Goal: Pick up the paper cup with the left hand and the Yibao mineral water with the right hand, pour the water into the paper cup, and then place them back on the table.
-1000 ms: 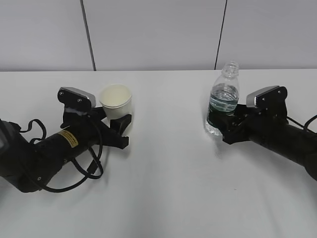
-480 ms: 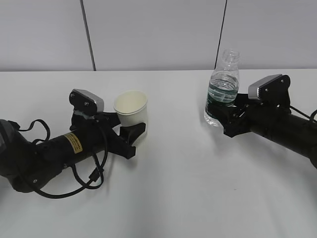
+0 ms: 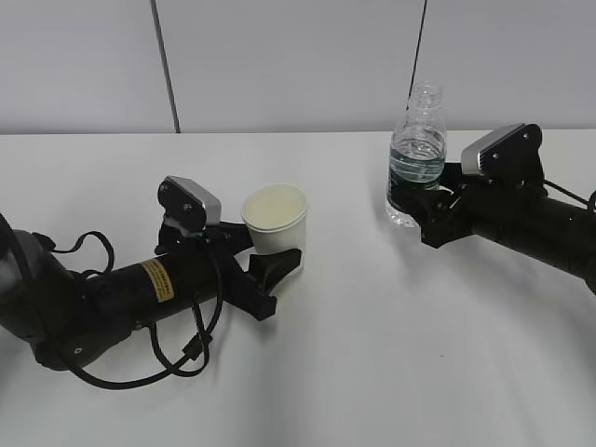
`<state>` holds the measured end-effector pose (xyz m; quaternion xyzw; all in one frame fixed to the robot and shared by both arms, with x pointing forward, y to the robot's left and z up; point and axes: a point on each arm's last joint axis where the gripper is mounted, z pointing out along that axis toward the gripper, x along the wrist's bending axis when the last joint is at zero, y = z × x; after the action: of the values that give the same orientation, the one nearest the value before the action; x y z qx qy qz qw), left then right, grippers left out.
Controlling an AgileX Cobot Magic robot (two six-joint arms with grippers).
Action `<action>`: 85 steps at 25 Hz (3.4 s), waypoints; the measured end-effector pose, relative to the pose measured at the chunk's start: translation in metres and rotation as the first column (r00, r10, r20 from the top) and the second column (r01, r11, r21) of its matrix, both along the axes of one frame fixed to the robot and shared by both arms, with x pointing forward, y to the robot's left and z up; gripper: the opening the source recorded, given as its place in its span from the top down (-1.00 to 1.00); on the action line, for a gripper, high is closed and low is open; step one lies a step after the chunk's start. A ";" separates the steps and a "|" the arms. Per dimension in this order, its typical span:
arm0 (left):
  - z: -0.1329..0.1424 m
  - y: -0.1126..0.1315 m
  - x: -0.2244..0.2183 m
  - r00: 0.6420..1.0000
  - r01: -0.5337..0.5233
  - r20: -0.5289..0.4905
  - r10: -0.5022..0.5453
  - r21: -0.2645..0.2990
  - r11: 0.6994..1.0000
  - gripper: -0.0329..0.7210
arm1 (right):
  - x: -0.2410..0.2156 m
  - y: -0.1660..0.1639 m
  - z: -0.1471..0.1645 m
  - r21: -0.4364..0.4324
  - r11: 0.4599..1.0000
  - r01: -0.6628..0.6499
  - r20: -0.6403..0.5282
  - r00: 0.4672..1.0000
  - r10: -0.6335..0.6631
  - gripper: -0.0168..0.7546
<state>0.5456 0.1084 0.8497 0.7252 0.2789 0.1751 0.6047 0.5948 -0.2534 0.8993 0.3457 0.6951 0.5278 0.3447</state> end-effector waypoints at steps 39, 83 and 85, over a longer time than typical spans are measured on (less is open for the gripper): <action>0.010 -0.029 -0.002 0.990 0.143 0.021 -0.143 -0.021 0.989 -0.20 | 0.024 0.002 0.015 -0.359 0.930 -0.075 0.177 0.973 0.146 -0.32; 0.019 -0.045 0.008 0.981 0.194 0.028 -0.194 -0.011 0.981 -0.18 | 0.027 0.001 0.028 -0.673 0.740 -0.004 0.341 0.886 0.315 -0.31; 0.019 -0.045 0.008 0.980 0.195 0.027 -0.195 -0.011 0.981 -0.18 | 0.027 0.001 0.028 -0.683 0.731 0.004 0.346 0.883 0.318 -0.31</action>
<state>0.5539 0.0630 0.8686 0.7425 0.1998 0.1223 0.6276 0.6222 -0.2524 0.9272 0.0093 0.7675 0.3365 0.5456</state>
